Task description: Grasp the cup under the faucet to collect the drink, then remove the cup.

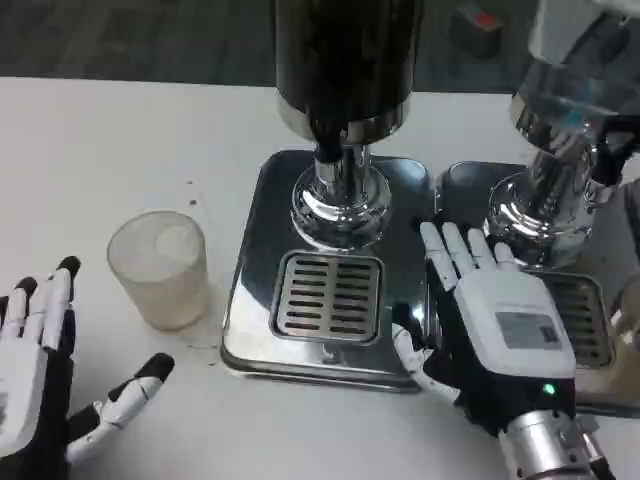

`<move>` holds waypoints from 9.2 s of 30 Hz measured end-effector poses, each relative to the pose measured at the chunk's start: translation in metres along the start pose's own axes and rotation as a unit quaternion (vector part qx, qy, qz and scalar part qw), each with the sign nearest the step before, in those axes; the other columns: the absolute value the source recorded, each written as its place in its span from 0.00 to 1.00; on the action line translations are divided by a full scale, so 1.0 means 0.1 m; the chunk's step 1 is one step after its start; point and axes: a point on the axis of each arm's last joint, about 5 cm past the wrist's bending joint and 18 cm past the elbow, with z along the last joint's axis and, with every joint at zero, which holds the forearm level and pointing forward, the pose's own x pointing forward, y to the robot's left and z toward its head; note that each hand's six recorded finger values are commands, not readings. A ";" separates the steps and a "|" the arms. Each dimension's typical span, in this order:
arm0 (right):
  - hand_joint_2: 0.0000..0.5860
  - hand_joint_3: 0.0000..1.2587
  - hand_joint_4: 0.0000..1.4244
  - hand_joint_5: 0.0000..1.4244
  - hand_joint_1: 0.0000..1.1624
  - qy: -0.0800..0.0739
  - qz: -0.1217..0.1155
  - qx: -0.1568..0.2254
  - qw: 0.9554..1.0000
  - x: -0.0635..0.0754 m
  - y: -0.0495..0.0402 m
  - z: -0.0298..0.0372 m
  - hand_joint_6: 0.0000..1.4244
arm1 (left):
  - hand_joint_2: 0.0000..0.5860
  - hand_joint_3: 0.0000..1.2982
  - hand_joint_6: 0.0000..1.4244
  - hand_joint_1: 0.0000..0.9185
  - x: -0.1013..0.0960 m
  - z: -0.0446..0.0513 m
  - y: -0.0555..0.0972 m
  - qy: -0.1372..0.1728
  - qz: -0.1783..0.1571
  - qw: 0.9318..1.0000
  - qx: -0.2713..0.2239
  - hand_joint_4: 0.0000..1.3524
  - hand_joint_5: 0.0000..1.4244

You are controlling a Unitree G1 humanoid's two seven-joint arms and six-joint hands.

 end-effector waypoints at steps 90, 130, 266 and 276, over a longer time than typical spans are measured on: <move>0.91 0.01 0.00 0.00 0.35 0.010 -0.004 0.003 1.000 0.01 -0.003 0.048 0.00 | 0.00 0.00 0.00 0.00 0.55 -0.244 -0.07 0.024 0.005 0.992 -0.123 0.00 0.00; 0.91 0.00 0.00 0.00 0.36 0.025 0.001 0.012 1.000 -0.03 0.050 0.148 0.02 | 0.09 0.14 0.52 0.19 0.99 -0.070 -0.18 -0.058 -0.069 0.984 -0.155 0.20 0.45; 0.83 0.00 0.00 0.00 0.32 0.065 -0.008 0.018 0.998 -0.06 -0.044 0.077 0.00 | 0.11 0.00 0.08 0.00 1.25 0.594 0.23 -0.364 0.039 0.876 -0.314 0.00 0.08; 0.82 0.00 0.00 0.00 0.32 0.073 -0.020 0.027 0.997 -0.09 -0.025 0.071 0.00 | 0.12 0.00 0.08 0.00 1.38 0.805 0.30 -0.407 -0.048 0.857 -0.312 0.00 0.09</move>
